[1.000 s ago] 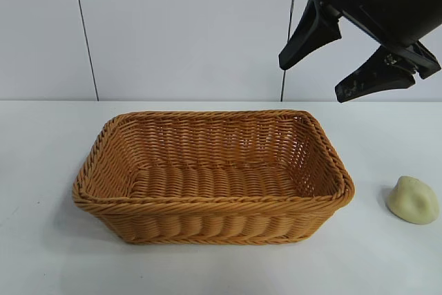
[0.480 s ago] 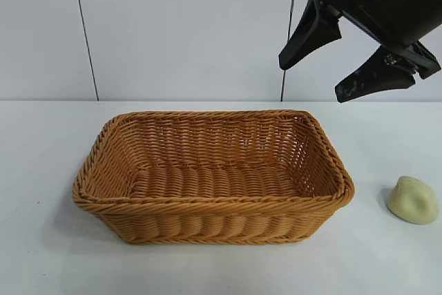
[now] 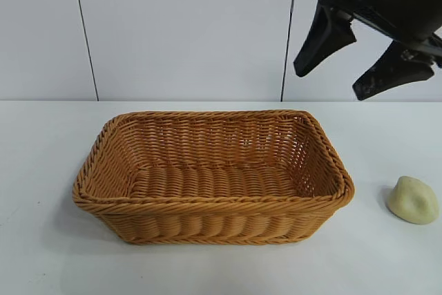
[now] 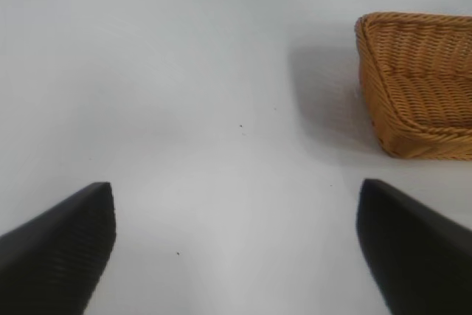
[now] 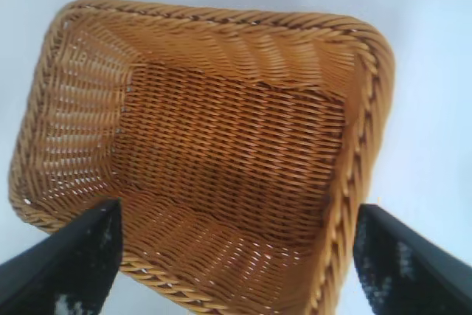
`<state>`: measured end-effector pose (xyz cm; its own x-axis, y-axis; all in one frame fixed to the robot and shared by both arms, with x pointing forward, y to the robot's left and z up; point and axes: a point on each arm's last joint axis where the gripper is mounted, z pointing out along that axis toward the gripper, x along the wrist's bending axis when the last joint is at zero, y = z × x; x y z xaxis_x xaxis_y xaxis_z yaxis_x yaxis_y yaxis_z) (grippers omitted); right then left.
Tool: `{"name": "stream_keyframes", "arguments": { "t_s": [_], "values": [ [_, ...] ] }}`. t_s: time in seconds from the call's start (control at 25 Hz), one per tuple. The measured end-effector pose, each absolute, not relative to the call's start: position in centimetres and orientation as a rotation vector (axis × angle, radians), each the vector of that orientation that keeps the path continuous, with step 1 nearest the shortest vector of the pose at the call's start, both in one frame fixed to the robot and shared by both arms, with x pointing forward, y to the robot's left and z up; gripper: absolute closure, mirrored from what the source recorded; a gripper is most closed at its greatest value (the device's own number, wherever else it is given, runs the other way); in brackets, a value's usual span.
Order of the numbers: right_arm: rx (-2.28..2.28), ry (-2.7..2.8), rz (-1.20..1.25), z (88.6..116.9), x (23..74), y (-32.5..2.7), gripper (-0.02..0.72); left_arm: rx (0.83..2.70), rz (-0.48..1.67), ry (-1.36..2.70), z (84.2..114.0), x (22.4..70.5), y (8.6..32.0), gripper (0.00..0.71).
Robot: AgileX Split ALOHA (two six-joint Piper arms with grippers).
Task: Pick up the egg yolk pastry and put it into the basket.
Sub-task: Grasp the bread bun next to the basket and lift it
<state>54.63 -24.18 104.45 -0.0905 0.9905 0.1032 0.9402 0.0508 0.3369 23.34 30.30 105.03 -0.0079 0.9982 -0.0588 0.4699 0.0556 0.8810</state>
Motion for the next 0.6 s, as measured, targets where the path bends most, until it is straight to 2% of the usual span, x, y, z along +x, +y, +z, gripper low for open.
{"name": "stream_keyframes", "arguments": {
  "t_s": [0.32, 0.6],
  "values": [
    [2.179, 2.066, 0.324, 101.0, 56.5, -28.4, 0.091, 1.513, 0.888, 1.58, 105.0, 23.3, 30.3, 0.067],
    [2.241, 2.101, 0.217, 96.2, 58.3, -28.8, 0.091, 1.513, 0.888, 1.58, 105.0, 23.3, 30.3, 0.067]
  ]
}}
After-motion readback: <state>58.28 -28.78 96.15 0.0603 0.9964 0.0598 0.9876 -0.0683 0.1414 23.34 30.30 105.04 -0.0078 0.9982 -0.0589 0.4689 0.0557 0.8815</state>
